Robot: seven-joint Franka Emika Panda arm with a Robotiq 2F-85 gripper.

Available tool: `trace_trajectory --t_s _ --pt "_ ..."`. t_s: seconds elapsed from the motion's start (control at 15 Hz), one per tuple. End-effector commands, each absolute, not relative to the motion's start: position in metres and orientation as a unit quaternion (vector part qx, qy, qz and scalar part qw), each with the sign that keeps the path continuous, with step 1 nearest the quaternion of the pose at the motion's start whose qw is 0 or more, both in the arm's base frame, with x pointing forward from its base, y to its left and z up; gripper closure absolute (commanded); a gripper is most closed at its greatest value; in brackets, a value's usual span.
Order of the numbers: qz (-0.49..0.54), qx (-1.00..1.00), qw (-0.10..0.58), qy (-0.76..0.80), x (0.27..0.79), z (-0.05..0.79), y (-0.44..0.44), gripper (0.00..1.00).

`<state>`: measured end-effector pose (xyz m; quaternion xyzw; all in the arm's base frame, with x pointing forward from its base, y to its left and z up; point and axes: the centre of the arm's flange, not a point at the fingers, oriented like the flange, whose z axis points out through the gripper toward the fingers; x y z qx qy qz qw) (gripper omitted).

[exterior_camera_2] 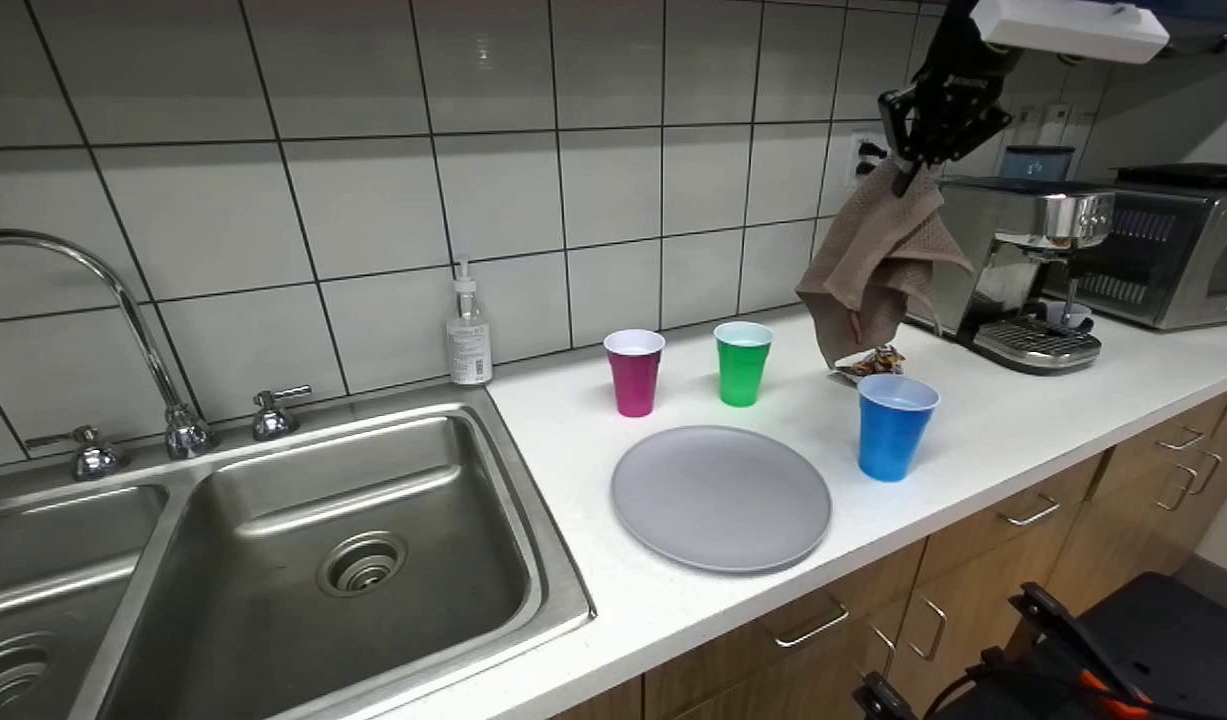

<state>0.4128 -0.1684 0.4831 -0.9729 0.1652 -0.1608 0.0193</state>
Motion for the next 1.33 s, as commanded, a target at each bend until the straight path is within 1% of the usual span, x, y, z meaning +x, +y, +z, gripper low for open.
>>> trace_trajectory --t_s 0.0,0.73,1.27 --pt "-0.153 -0.970 0.006 0.187 0.415 0.485 -0.190 0.99" --pt "-0.154 -0.953 -0.021 0.260 0.415 0.499 -0.292 0.99" --pt "-0.145 -0.940 -0.039 0.305 0.439 0.481 -0.358 0.99"
